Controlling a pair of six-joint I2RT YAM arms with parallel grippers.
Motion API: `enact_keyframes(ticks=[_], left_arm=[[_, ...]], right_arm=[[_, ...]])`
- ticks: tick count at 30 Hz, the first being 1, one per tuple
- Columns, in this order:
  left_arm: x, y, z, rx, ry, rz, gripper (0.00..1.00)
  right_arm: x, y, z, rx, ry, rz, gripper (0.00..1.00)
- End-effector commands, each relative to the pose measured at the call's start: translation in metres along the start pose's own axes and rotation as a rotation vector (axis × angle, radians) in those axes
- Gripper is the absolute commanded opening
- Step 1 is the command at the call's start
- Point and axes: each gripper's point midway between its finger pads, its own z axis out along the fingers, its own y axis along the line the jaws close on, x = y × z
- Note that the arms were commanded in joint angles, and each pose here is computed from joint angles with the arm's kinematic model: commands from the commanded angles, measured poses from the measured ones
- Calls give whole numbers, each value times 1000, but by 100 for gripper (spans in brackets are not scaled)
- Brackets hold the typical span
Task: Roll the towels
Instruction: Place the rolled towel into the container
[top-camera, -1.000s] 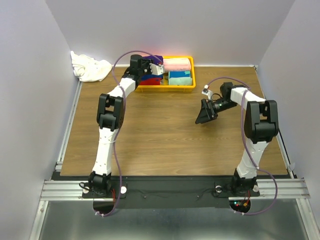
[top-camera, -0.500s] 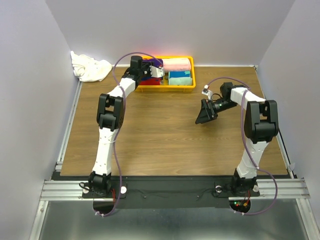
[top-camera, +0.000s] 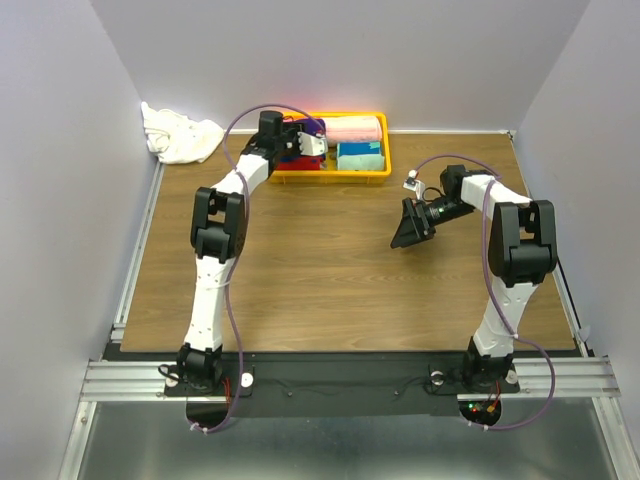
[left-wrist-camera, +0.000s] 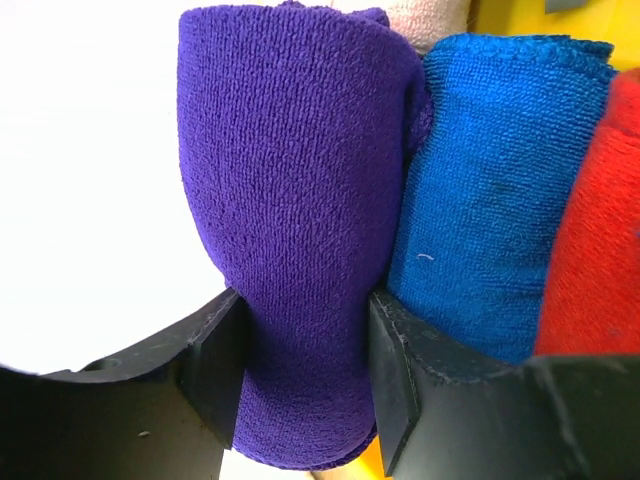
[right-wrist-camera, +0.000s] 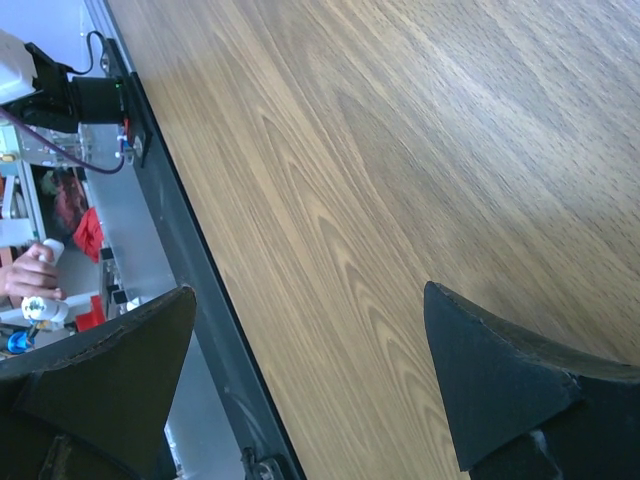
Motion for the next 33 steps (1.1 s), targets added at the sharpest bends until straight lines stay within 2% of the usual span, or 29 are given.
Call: enact_keyframes(ticks=[1,3,4,5,6,8,14,18,21,23,25,26,28,29,30,31,32,33], left_arm=[[-36,54,-44,-51,-49,39,59],[-37,53,-50,-41,-47,46,61],[-38,49,-55,-28,-45,48,71],[-38,47,-57,-17,-45,54,72],[-40,49,-62,-15,-44,61,85],[-40,42,-64,24,-38,59,99],[-44,37,-79,78,-30,44,99],[-64,23,-114,177,-73,1,99],[-82,33,-160,201,-97,-72,99],[-76,43,-179,184,-85,-136,99],[-61,73,-202,81,-54,-285,99],[-52,83,-209,32,-27,-408,99],[-30,112,-213,-93,28,-495,99],[2,124,-221,-174,134,-535,99],[19,130,-213,-226,175,-604,99],[46,138,-217,-311,267,-648,99],[59,141,-215,-334,292,-678,99],[92,122,-203,-303,350,-738,99]], right_arm=[[-5,14,-7,-33,-30,-29,100],[-6,16,-8,-33,-35,-38,100],[-6,18,-8,-36,-37,-39,100],[-7,18,-9,-36,-39,-43,100],[-7,20,-9,-37,-41,-44,100],[-8,21,-10,-40,-45,-51,100],[-10,27,-13,-35,-54,-68,100],[-11,30,-15,-33,-59,-79,100],[-14,34,-17,-38,-69,-91,100],[-14,36,-18,-40,-71,-96,100],[-14,38,-19,-37,-73,-101,100],[-13,38,-19,-34,-73,-102,100],[-14,39,-20,-28,-74,-107,100],[-14,38,-21,-21,-73,-107,100],[-15,38,-21,-19,-74,-106,100],[-16,38,-22,-16,-73,-103,100],[-17,39,-22,-16,-75,-98,100],[-19,39,-23,-14,-79,-100,100]])
